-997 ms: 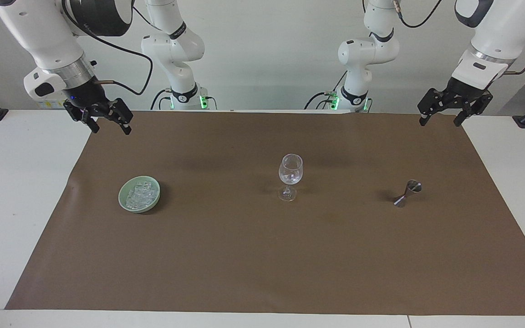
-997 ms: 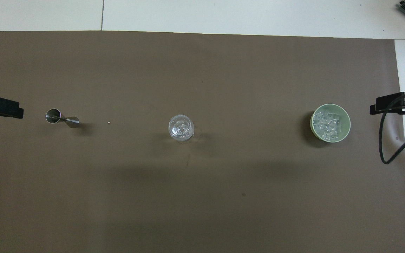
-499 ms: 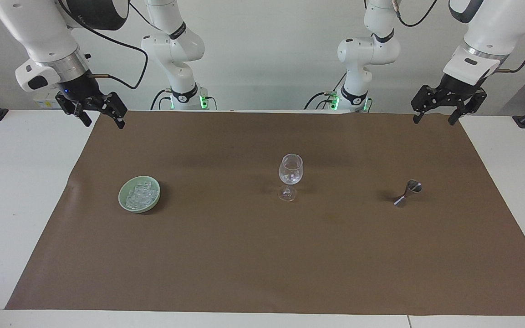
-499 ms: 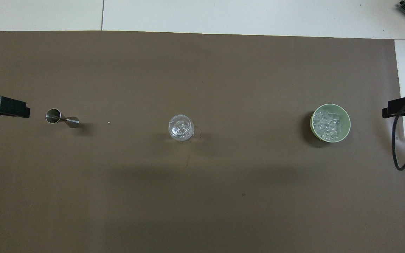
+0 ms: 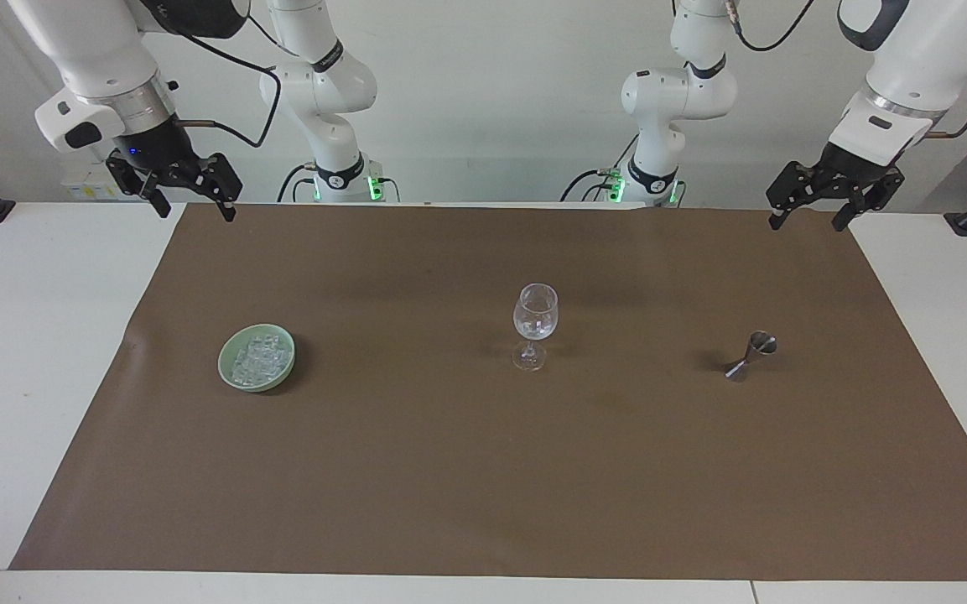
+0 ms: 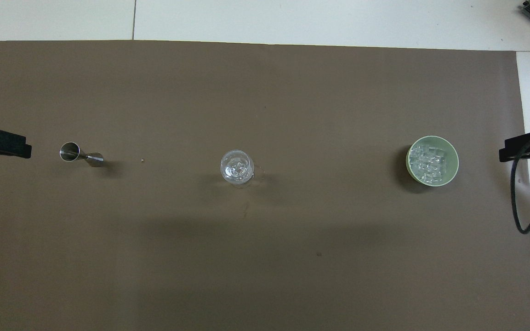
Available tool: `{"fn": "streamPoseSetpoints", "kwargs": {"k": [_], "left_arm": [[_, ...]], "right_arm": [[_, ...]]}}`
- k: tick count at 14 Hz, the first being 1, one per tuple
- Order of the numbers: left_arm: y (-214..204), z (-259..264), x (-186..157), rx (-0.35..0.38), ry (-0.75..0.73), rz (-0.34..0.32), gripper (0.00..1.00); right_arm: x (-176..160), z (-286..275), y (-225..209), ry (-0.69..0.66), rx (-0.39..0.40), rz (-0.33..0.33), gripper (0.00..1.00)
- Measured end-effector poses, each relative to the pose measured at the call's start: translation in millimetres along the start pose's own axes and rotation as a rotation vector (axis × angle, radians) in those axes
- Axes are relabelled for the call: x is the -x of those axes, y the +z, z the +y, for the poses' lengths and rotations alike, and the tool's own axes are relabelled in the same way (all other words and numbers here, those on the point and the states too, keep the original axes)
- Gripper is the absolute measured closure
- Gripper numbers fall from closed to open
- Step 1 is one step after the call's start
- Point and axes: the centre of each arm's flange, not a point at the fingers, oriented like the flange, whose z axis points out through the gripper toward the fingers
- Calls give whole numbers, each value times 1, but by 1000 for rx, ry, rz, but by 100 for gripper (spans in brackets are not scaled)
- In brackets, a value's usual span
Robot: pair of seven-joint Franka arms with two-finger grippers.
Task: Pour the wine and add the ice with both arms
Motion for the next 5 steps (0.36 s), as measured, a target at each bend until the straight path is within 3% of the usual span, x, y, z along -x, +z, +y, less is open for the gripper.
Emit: {"fn": "streamPoseSetpoints", "kwargs": {"k": [5], "left_arm": [[5,-1,0,0,-2,-11,0]], "right_arm": [[0,-2,2,0,1,-5,0]]}}
